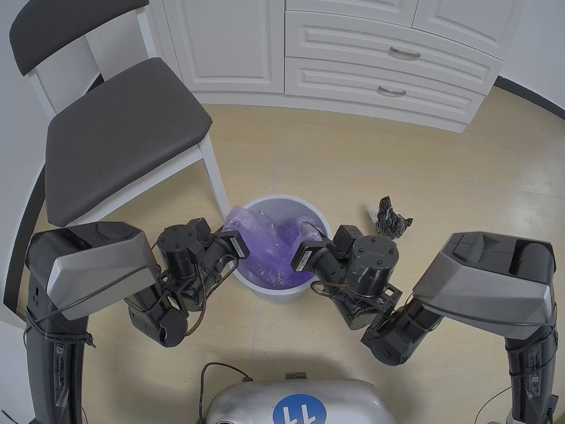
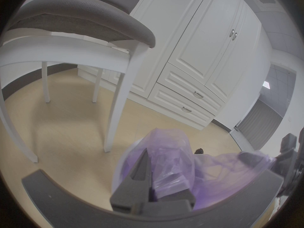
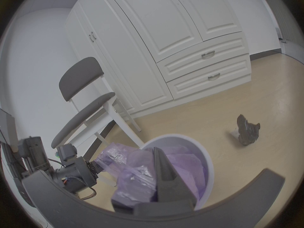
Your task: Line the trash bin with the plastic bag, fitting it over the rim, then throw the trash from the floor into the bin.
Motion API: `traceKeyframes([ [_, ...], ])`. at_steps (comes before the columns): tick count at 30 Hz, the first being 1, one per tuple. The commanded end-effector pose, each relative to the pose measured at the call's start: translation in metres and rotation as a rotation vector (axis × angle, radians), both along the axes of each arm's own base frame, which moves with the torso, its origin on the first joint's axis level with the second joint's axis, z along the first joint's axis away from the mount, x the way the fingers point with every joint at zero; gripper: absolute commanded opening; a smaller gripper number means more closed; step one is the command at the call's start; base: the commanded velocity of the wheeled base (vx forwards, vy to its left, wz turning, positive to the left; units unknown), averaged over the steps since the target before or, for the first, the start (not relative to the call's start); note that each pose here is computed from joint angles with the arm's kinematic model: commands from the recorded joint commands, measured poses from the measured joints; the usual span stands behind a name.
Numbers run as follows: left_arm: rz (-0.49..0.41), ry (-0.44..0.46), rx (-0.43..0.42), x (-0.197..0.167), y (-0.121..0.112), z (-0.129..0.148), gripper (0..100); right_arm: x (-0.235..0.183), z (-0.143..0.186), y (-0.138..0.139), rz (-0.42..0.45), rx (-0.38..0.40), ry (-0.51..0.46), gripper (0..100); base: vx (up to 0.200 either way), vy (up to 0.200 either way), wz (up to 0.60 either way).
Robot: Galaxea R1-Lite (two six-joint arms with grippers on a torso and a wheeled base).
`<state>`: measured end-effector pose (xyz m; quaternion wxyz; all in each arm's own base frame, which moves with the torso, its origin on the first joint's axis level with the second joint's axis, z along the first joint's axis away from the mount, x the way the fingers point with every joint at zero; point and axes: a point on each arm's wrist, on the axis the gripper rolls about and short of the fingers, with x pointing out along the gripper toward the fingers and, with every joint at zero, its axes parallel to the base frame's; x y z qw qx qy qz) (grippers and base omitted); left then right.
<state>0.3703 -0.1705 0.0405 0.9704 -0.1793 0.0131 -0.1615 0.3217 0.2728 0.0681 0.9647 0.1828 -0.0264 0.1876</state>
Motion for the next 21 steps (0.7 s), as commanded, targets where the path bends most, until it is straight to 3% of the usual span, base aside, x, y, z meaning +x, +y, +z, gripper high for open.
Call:
traceKeyframes([
  [1,-0.032,0.018,0.002,-0.008,-0.013,-0.005,0,0.012,-0.03,0.006,-0.005,-0.023,0.044,0,0.0,0.0,0.0],
  [9,-0.027,0.009,0.0,-0.007,-0.011,-0.002,0,0.073,-0.074,-0.018,-0.126,0.002,0.057,0,0.0,0.0,0.0],
  [12,-0.018,-0.001,-0.004,-0.006,-0.008,0.003,0,0.087,-0.071,-0.033,-0.166,0.023,0.068,0,0.0,0.0,0.0],
  [16,0.019,-0.027,-0.004,-0.003,0.009,0.016,0,0.094,-0.04,-0.054,-0.204,0.04,0.057,0,0.0,0.0,0.0],
  [17,0.05,-0.034,0.031,0.0,0.024,0.018,0,0.091,-0.035,-0.065,-0.211,0.005,0.077,0,0.0,0.0,0.0],
  [18,0.093,-0.049,0.129,0.005,0.043,0.016,0,0.084,-0.037,-0.081,-0.19,-0.086,0.098,0,0.0,0.0,0.0],
  [21,0.104,-0.047,0.186,0.005,0.054,0.012,0,0.082,-0.039,-0.092,-0.174,-0.143,0.098,0,0.0,0.0,0.0],
])
